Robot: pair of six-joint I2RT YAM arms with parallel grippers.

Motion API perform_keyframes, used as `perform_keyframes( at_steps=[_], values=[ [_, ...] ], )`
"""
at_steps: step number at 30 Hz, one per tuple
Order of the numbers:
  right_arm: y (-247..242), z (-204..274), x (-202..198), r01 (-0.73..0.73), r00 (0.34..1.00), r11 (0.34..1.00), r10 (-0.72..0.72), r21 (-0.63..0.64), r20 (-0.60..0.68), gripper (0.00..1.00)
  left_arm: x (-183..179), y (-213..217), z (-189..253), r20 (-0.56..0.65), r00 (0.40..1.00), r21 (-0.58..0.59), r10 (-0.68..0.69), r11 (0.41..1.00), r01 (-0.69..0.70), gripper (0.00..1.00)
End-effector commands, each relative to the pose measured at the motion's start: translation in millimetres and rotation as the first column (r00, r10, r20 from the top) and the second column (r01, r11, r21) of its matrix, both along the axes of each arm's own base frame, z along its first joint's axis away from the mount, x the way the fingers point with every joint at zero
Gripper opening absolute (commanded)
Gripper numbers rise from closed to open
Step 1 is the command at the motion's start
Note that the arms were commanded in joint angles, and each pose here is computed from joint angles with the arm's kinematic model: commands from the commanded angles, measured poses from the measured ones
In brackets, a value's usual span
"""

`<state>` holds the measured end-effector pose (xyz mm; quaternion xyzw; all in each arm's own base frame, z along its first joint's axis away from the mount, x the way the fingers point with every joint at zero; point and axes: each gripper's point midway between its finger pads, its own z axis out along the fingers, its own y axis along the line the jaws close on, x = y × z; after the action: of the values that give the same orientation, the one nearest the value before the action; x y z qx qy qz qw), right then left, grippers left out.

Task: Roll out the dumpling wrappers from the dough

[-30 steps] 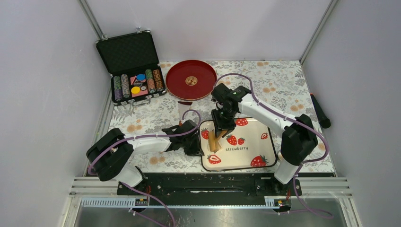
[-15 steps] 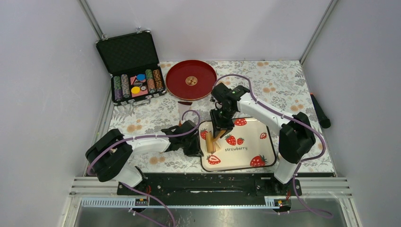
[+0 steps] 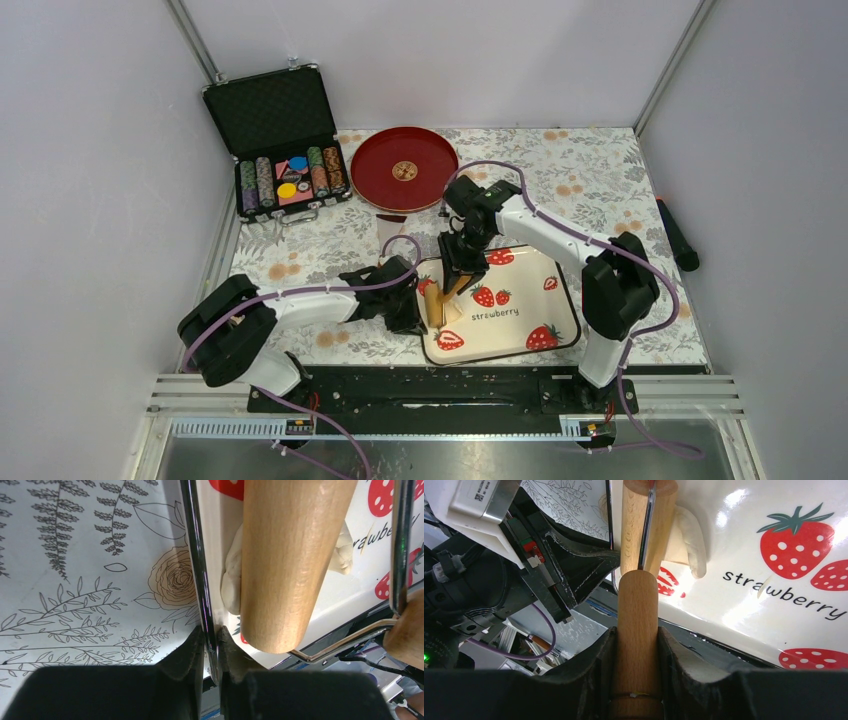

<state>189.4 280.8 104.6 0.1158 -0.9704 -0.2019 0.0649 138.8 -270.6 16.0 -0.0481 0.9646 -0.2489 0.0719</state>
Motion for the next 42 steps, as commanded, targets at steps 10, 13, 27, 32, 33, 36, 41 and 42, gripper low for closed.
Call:
perform_keyframes(
  at_steps=[10,13,27,32,33,36,41,42],
  values=[
    [3.9,-16.5,-1.4,0.012,0.999,0.999,-0.010,-0.036,0.047,0.00,-3.3,18.6,-24.4,0.018,1.000,0.097,-0.007,0.995,0.006,0.00],
    [-3.8,1.3,7.0,-0.007,0.993,0.998,0.014,-0.059,0.115,0.00,-3.4,18.5,-24.5,0.018,1.000,0.097,-0.008,0.995,0.006,0.00],
    [-11.2,64.1,21.9,-0.007,0.975,0.998,-0.006,0.059,0.220,0.00,-2.6,18.7,-23.7,0.023,1.000,0.094,-0.003,0.996,0.000,0.00],
    [-18.0,70.9,24.0,-0.007,0.970,0.998,-0.008,0.064,0.244,0.00,-2.7,19.2,-24.5,0.022,1.000,0.097,-0.002,0.995,0.000,0.00],
    [-19.4,71.1,23.3,-0.012,0.970,0.998,-0.002,0.057,0.242,0.00,-3.0,19.3,-24.6,0.021,1.000,0.097,-0.003,0.995,0.001,0.00],
    [-22.8,75.0,25.5,-0.025,0.966,0.999,0.016,0.035,0.258,0.00,-2.7,19.1,-24.5,0.023,1.000,0.097,-0.001,0.995,-0.001,0.00],
    [-23.4,77.3,26.7,-0.072,0.970,0.997,0.073,-0.014,0.234,0.00,-2.4,19.7,-24.5,0.024,1.000,0.099,0.001,0.995,-0.003,0.00],
    [-24.6,76.5,26.1,-0.086,0.970,0.996,0.093,-0.039,0.224,0.00,-2.3,19.5,-24.3,0.024,1.000,0.099,0.000,0.995,-0.002,0.00]
  ],
)
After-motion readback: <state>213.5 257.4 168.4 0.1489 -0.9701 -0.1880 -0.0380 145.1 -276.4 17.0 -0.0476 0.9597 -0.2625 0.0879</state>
